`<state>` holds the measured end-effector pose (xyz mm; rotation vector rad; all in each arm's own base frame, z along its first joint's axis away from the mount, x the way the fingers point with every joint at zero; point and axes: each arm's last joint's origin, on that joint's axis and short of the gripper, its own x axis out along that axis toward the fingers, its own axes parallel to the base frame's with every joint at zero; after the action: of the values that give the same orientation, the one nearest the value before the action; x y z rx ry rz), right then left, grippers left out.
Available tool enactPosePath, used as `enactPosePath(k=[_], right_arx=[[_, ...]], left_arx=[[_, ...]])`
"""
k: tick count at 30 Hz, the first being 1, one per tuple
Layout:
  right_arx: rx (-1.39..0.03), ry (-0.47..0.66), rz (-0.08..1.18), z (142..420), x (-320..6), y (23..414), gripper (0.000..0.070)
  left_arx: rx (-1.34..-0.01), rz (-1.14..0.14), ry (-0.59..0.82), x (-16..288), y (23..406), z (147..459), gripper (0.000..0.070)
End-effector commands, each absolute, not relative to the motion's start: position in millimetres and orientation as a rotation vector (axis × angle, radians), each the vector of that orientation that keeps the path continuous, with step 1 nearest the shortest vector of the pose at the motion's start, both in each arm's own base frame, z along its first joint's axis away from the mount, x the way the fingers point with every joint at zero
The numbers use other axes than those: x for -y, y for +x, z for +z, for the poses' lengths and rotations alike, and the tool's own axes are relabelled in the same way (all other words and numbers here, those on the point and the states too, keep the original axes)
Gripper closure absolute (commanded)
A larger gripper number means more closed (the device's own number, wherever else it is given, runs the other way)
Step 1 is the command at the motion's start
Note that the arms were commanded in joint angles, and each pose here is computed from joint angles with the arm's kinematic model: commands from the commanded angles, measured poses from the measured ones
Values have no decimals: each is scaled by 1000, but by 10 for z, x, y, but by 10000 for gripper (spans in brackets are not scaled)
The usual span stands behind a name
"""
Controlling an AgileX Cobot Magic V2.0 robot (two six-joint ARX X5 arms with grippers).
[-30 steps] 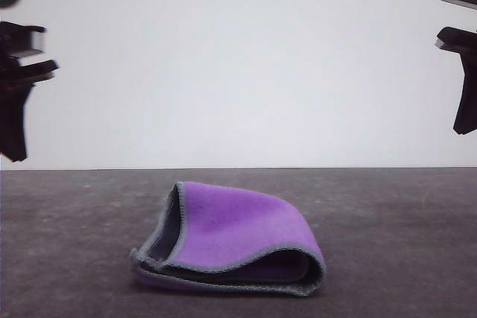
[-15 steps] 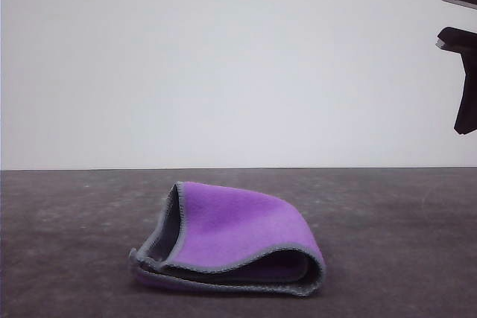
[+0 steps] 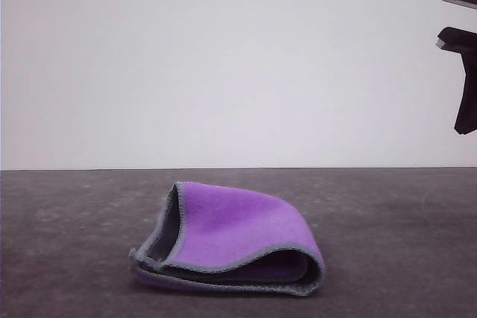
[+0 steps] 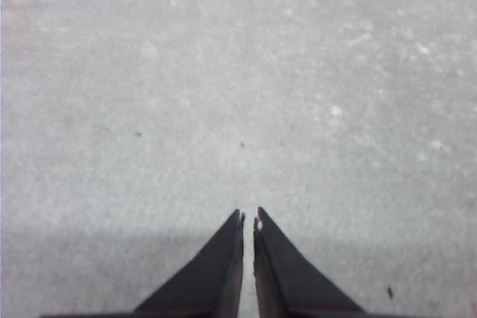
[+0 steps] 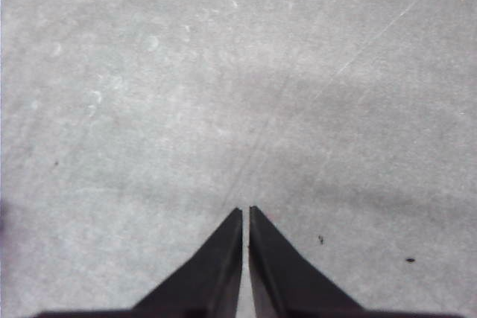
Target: Fold clothes
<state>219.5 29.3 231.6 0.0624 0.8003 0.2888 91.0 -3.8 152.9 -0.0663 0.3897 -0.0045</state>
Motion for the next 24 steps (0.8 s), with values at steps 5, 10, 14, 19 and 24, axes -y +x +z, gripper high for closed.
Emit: enactPosePath(k=[5,10,14,19,24], right_arx=[[-787,56,294,2343,-303,2223,688],[-786,56,294,2343,-303,2224,688],[-786,56,294,2344,-304,2224,688],[-783,56,294,2345,-303,2226,688],[-782,56,294,2346,-303,2226,688]], left_arx=[[-357,2,-78,34,869,1504,685],[-344,2,-80,33,863,1512,684],[-344,0,-79,35,863,1512,685],[-348,-1,-79,35,864,1510,684],[-347,-1,-79,35,864,1510,685]])
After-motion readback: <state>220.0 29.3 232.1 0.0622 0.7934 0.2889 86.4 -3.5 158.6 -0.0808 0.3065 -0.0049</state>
